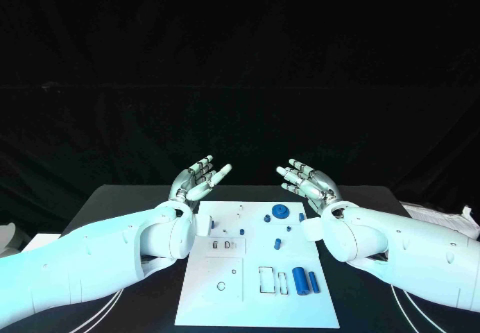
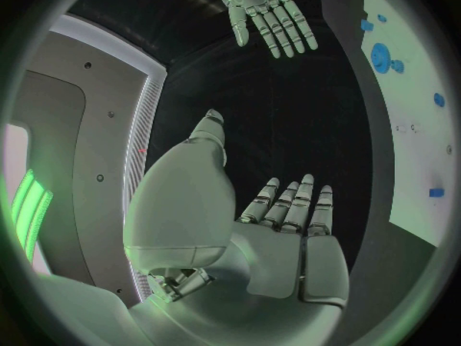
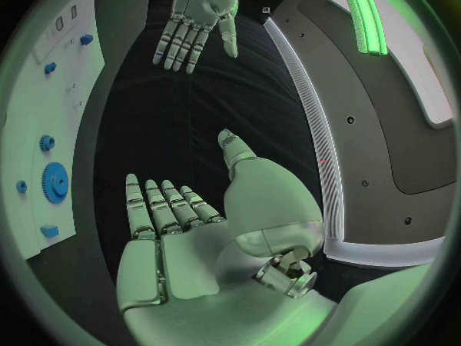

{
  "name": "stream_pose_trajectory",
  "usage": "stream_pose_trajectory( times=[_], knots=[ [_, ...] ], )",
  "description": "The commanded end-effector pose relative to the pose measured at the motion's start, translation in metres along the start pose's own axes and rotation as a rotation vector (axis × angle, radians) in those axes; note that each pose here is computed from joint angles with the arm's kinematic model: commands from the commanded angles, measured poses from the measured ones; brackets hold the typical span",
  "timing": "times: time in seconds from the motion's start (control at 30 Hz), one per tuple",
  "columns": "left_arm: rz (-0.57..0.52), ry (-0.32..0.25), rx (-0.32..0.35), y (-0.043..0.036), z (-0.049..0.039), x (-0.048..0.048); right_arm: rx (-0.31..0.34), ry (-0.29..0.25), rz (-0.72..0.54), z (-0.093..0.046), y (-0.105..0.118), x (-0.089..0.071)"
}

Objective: Assemble the parts on the task board

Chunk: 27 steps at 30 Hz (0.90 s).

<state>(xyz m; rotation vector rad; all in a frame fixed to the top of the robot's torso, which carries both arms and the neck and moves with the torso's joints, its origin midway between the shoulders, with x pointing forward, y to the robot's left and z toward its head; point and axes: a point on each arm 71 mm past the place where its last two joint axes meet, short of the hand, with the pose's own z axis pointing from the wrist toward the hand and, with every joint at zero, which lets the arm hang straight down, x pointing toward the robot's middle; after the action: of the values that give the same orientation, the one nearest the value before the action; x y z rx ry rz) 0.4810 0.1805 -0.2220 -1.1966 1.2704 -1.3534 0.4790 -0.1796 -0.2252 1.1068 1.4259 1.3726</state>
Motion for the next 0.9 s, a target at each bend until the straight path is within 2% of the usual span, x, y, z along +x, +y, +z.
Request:
stream_pose_trajectory(
  times=[0.03,0.2,0.23,0.53,0.7,0.9],
  knots=[
    [-0.034,0.051,0.021,-0.0023,0.0004,0.0045,0.03,0.194,-0.033,0.001,-0.002,0.013],
    [-0.034,0.051,0.021,-0.0023,0.0004,0.0045,0.037,0.221,-0.04,0.002,-0.002,0.014],
    [-0.03,0.047,0.027,-0.0032,0.0001,-0.0111,-0.069,0.145,-0.178,0.005,0.005,-0.003],
    [-0.035,0.054,0.031,-0.0065,-0.0045,-0.0218,-0.188,0.134,-0.372,0.005,0.015,-0.014],
    [-0.033,0.1,0.021,-0.0119,-0.0135,-0.027,-0.241,0.145,-0.504,0.005,0.023,-0.019],
    [-0.021,0.184,0.047,-0.024,-0.0278,-0.0237,-0.276,0.17,-0.693,0.007,0.036,-0.023]
  ],
)
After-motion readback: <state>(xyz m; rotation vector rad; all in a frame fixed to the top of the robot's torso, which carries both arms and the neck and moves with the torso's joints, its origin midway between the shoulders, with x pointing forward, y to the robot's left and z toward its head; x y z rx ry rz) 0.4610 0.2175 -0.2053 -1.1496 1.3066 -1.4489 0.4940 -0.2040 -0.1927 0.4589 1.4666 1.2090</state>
